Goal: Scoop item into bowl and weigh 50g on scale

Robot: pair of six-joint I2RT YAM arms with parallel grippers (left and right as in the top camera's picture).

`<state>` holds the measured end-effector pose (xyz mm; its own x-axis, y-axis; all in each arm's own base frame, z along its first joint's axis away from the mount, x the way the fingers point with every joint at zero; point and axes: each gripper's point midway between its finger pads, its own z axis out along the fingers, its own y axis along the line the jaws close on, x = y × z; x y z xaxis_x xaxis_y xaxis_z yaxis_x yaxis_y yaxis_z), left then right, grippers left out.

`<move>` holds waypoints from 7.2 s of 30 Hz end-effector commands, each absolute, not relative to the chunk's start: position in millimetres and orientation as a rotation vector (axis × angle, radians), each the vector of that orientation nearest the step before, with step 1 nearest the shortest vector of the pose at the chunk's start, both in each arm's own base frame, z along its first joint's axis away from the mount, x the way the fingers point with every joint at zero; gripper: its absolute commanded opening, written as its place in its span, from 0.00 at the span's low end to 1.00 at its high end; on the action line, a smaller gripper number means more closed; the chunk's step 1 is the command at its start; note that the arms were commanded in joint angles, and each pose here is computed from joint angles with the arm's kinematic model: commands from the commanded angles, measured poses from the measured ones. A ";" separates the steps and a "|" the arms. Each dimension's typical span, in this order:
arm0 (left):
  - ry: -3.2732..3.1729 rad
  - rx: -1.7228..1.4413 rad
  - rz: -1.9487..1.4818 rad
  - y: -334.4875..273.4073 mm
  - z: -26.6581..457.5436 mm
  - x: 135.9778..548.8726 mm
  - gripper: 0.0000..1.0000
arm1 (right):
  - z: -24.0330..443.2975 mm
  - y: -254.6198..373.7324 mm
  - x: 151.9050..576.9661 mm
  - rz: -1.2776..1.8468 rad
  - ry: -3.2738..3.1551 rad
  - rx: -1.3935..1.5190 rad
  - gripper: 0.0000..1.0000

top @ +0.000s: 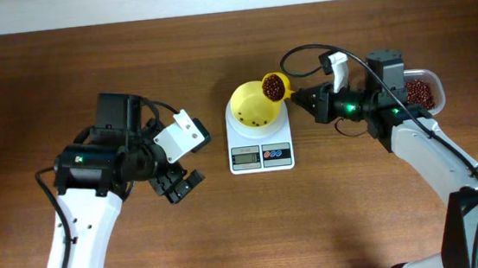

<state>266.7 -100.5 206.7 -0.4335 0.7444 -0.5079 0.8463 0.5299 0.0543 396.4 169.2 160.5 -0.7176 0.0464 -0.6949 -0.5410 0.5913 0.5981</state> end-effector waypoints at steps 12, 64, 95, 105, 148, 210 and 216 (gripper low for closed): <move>2.257 1.301 -0.267 -100.4 216.2 268.9 0.99 | 161.0 172.9 396.8 1.089 2.119 -0.435 0.04; 2.257 1.301 -0.267 -100.4 216.2 268.9 0.99 | 151.2 205.3 387.7 0.815 1.961 -0.866 0.04; 2.257 1.301 -0.267 -100.4 216.2 268.9 0.99 | 147.4 199.5 401.2 0.720 1.951 -0.859 0.04; 2.257 1.301 -0.267 -100.4 216.2 268.9 0.99 | 149.5 195.7 410.9 0.666 1.933 -0.842 0.04; 2.257 1.301 -0.267 -100.4 216.2 268.9 0.99 | 167.7 -99.6 406.0 -0.633 2.286 -0.250 0.04; 2.257 1.301 -0.267 -100.4 216.2 268.9 0.99 | 127.5 -126.2 373.9 0.809 2.207 0.604 0.04; 2.257 1.301 -0.267 -100.4 216.2 268.9 0.99 | 137.9 -114.2 374.8 0.910 2.168 0.555 0.04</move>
<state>266.7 -100.5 206.7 -0.4335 0.7444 -0.5079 0.8463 0.5299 0.0543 371.8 -117.6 122.9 -0.6626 0.6119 -0.4320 0.1668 0.6828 0.7113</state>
